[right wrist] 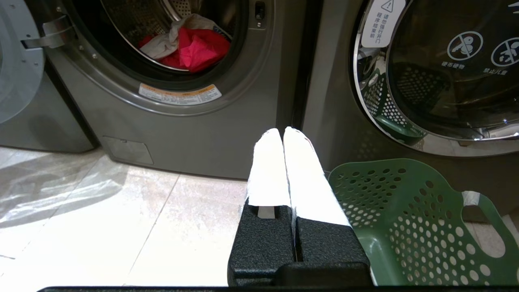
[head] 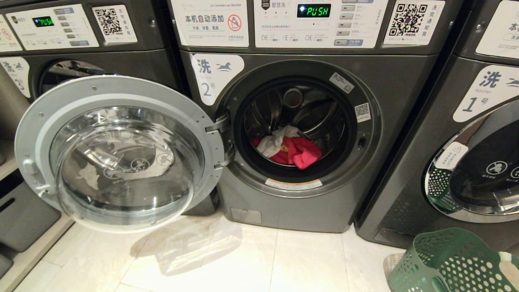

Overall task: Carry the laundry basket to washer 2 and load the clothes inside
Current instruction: Close the washing machine door with the left hand

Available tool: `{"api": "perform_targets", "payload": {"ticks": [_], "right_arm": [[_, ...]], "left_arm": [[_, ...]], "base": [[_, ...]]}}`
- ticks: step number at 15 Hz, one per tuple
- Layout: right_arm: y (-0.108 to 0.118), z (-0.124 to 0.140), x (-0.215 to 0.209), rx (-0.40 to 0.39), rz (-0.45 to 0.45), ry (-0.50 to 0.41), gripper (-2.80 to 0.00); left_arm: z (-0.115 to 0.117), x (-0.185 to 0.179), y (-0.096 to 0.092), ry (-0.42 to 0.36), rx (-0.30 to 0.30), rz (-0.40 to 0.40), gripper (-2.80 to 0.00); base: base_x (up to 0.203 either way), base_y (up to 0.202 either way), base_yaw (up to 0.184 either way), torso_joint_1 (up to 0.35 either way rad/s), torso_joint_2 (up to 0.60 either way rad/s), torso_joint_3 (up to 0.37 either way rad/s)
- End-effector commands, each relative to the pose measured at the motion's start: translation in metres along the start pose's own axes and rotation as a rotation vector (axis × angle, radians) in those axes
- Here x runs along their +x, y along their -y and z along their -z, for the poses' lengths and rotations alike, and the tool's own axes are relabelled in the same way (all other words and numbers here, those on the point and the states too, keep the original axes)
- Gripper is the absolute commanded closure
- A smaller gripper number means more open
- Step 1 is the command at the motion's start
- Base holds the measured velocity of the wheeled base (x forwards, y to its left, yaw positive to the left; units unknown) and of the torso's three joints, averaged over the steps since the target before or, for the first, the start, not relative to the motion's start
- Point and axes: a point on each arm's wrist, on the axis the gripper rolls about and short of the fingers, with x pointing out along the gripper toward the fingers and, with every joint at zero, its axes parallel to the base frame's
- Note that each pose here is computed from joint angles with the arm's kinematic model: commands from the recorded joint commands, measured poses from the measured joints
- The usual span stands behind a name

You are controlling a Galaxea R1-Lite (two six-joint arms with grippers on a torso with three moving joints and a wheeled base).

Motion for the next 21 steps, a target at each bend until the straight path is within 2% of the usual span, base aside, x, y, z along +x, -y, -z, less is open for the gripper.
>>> {"api": "perform_targets", "payload": {"ticks": [1,4,7,9,10,12,14,15,17,19,21], "right_arm": [[0.0,0.009,0.002,0.009,0.0,-0.033,0.0],[0.0,0.009,0.002,0.009,-0.001,-0.034,0.0],[0.0,0.009,0.002,0.009,-0.001,-0.034,0.0],[0.0,0.009,0.002,0.009,-0.001,-0.033,0.0],[0.0,0.009,0.002,0.009,-0.001,-0.033,0.0],[0.0,0.009,0.002,0.009,-0.001,-0.033,0.0],[0.0,0.009,0.002,0.012,0.0,-0.034,0.0],[0.0,0.009,0.002,0.012,0.005,-0.034,0.0],[0.0,0.009,0.002,0.029,0.024,-0.033,0.0],[0.0,0.009,0.002,0.033,0.024,-0.033,0.0],[0.0,0.009,0.002,0.032,0.024,-0.033,0.0]], "left_arm": [[-0.041,-0.001,-0.001,0.042,0.002,-0.002,0.0],[-0.121,0.036,-0.003,-0.017,0.003,-0.033,0.0],[-0.19,0.12,-0.007,-0.094,-0.028,-0.142,0.0],[-0.217,0.189,-0.015,-0.131,-0.065,-0.223,0.0],[-0.226,0.226,-0.025,-0.143,-0.08,-0.266,0.0],[-0.234,0.291,-0.056,-0.141,-0.103,-0.333,0.0],[-0.229,0.337,-0.094,-0.141,-0.122,-0.366,0.0],[-0.22,0.353,-0.112,-0.16,-0.136,-0.345,0.0],[-0.197,0.377,-0.137,-0.207,-0.145,-0.273,0.0],[-0.189,0.404,-0.155,-0.172,-0.098,-0.247,0.0],[-0.187,0.423,-0.165,-0.128,-0.073,-0.212,0.0]], "base": [[0.0,0.0,0.0,0.0,0.0,0.0],[0.0,0.0,0.0,0.0,0.0,0.0],[0.0,0.0,0.0,0.0,0.0,0.0],[0.0,0.0,0.0,0.0,0.0,0.0],[0.0,0.0,0.0,0.0,0.0,0.0],[0.0,0.0,0.0,0.0,0.0,0.0],[0.0,0.0,0.0,0.0,0.0,0.0],[0.0,0.0,0.0,0.0,0.0,0.0],[0.0,0.0,0.0,0.0,0.0,0.0],[0.0,0.0,0.0,0.0,0.0,0.0],[0.0,0.0,0.0,0.0,0.0,0.0]]}}
